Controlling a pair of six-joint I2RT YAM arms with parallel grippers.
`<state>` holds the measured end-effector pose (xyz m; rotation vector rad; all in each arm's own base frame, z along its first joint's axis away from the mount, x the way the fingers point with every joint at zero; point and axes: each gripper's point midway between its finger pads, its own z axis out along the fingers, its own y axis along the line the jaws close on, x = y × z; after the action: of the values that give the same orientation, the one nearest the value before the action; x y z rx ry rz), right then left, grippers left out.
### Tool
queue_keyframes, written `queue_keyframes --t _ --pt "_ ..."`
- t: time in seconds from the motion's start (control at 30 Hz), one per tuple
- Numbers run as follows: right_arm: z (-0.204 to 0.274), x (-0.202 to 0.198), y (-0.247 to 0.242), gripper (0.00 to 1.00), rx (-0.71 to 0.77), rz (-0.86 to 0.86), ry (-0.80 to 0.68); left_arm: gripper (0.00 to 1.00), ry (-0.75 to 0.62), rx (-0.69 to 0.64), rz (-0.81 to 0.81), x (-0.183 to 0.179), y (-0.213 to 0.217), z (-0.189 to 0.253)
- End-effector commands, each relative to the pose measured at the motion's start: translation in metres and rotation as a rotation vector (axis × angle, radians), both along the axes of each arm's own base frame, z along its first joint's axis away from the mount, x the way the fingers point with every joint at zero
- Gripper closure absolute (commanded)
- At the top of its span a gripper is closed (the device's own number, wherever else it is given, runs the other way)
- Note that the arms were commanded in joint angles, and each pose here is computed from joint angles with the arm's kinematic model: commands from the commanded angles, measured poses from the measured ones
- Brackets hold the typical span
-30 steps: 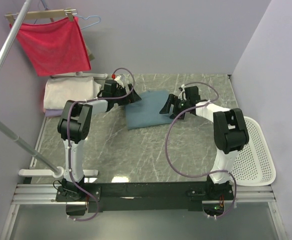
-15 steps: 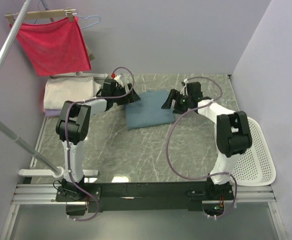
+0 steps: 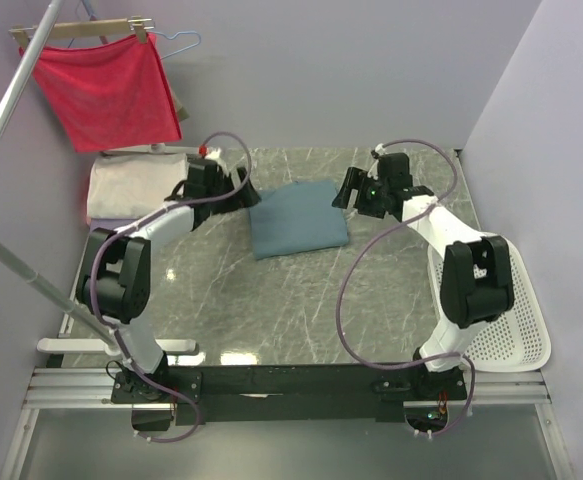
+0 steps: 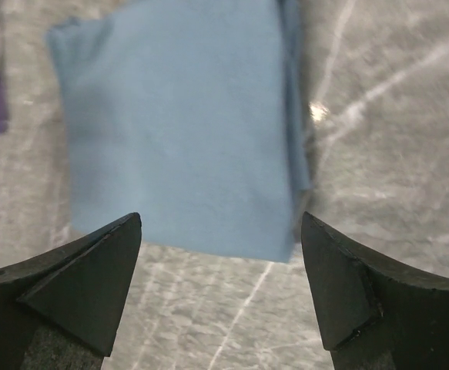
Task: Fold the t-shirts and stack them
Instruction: Put the neatly folded tshirt into the corner of the board with the left arm
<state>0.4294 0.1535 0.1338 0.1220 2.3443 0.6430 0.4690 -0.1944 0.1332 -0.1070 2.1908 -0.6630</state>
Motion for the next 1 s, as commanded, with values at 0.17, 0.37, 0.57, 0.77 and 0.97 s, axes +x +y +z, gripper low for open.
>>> queue_keyframes --t 0.17,0.37,0.57,0.77,0.97 --pt "-0.029 0.041 -0.005 0.1 -0.08 -0.041 0.065 0.01 0.119 0.033 0.02 -0.066 0.021 -0.062" --pt "-0.052 0.064 0.003 0.09 -0.069 -0.024 0.111 0.01 0.097 -0.003 -0.018 -0.066 0.012 -0.07" --pt "-0.076 0.08 0.012 0.09 -0.054 0.01 0.177 0.07 0.103 -0.108 -0.136 -0.052 -0.019 -0.077" --pt "-0.096 0.078 0.024 0.08 -0.026 0.054 0.239 0.27 0.137 -0.244 -0.251 -0.044 -0.061 -0.087" --pt "-0.111 0.07 0.033 0.08 0.003 0.094 0.279 0.78 0.188 -0.349 -0.347 -0.043 -0.099 -0.104"
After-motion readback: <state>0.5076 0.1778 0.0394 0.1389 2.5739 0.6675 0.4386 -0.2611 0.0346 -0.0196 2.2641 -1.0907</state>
